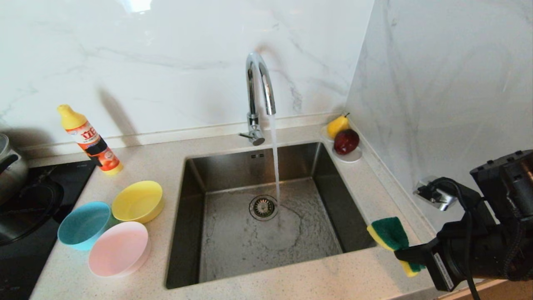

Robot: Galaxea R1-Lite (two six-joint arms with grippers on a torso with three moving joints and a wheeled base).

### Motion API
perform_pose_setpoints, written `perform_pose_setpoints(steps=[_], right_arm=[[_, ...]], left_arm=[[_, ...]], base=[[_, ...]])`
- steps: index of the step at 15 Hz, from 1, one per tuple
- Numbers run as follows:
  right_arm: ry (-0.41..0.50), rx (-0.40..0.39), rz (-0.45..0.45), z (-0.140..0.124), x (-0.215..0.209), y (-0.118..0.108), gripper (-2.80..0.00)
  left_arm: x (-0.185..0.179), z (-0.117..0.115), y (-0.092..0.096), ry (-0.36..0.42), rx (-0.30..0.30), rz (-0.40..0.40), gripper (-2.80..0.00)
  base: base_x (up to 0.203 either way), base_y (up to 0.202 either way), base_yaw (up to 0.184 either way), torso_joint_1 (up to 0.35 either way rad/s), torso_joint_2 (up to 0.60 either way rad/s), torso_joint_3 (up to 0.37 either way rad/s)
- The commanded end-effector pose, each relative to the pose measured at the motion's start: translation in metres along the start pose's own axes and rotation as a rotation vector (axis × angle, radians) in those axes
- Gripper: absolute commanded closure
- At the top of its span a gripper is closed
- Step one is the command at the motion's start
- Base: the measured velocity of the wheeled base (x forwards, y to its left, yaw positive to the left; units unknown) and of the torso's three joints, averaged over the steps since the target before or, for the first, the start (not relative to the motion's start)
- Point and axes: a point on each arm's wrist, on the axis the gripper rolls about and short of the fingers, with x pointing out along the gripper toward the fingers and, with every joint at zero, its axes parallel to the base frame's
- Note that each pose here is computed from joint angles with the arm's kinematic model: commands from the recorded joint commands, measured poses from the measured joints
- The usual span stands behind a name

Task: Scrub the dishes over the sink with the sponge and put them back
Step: Pick up a bowl and the sponge

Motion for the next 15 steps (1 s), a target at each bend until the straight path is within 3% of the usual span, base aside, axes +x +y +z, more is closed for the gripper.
perform_pose_setpoints(steps=[1,5,9,15], right_arm=[[-0.026,-0.020,0.042,-0.003,-0.012,0.012,0.00],[-0.062,-0.052,0.080,-0.006,-0.025,0.023,0.00],[-0.043,-0.067,0.094,-0.004,-0.030,0.027,0.00],[-0.021,-0.026,0.104,0.011,-0.016,0.033,0.00]], left_arm=[[0.000,-0.001,0.000,0.004,-0.001,0.001,0.00],[0.000,0.000,0.000,0.003,-0.001,0.000,0.00],[0.000,0.000,0.000,0.002,-0.001,0.001,0.00],[0.000,-0.001,0.000,0.003,0.005,-0.001,0.00]], base=[[0.000,0.000,0.000,0.000,0.00,0.000],[0.000,0.000,0.000,0.000,0.00,0.000],[0.000,0.000,0.000,0.000,0.00,0.000],[0.000,0.000,0.000,0.000,0.00,0.000]])
